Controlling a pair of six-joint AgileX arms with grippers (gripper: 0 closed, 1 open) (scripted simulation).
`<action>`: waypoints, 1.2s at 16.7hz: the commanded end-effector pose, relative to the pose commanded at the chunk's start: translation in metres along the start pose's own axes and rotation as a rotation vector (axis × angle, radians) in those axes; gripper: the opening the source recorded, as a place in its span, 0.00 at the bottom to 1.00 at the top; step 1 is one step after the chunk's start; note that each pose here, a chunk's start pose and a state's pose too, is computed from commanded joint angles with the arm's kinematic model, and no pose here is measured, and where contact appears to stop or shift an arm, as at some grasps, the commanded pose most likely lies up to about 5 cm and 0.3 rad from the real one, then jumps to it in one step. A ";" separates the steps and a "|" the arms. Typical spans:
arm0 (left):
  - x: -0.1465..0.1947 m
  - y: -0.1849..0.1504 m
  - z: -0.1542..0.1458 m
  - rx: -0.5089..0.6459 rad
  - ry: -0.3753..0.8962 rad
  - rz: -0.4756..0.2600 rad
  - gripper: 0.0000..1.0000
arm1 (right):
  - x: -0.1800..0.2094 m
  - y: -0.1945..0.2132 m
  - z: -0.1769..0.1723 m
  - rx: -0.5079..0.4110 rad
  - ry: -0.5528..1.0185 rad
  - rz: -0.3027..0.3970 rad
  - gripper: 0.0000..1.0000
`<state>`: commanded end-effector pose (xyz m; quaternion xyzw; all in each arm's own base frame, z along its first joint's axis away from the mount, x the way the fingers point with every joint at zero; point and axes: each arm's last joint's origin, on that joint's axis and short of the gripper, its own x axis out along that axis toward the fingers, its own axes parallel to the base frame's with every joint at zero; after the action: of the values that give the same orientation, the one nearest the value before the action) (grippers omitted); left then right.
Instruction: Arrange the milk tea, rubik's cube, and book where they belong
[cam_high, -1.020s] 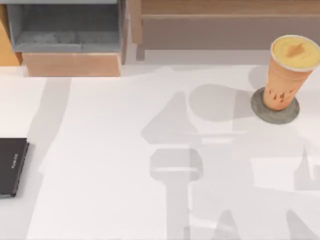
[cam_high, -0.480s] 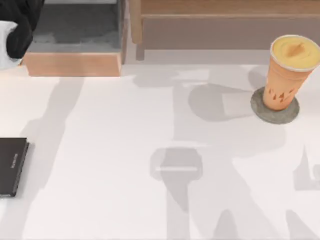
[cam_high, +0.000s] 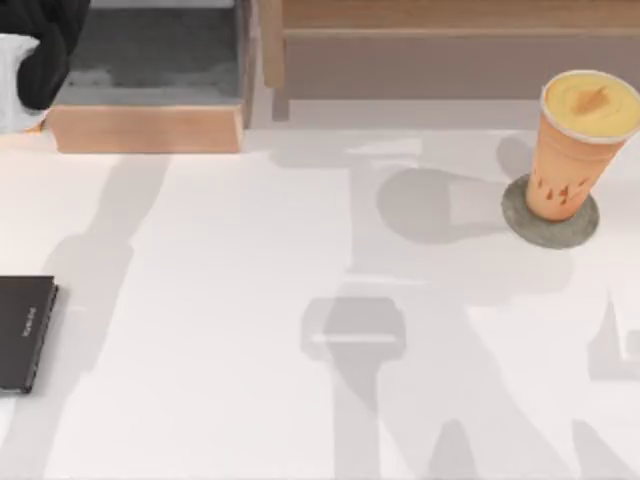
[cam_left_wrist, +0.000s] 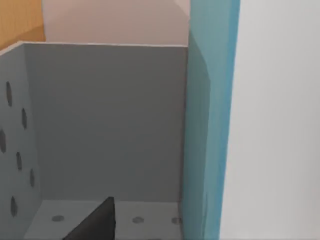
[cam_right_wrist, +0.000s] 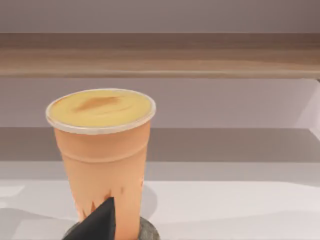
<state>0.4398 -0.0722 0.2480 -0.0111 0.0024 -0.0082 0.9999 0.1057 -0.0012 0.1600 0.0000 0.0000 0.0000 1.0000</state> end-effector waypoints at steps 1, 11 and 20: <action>0.005 0.000 0.000 0.000 0.000 0.000 1.00 | 0.000 0.000 0.000 0.000 0.000 0.000 1.00; 0.024 -0.001 0.000 0.000 0.000 -0.001 0.85 | 0.000 0.000 0.000 0.000 0.000 0.000 1.00; 0.024 -0.001 0.000 0.000 0.000 -0.001 0.17 | 0.000 0.000 0.000 0.000 0.000 0.000 1.00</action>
<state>0.4636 -0.0737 0.2477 -0.0111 0.0023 -0.0085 0.9999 0.1057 -0.0012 0.1600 0.0000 0.0000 0.0000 1.0000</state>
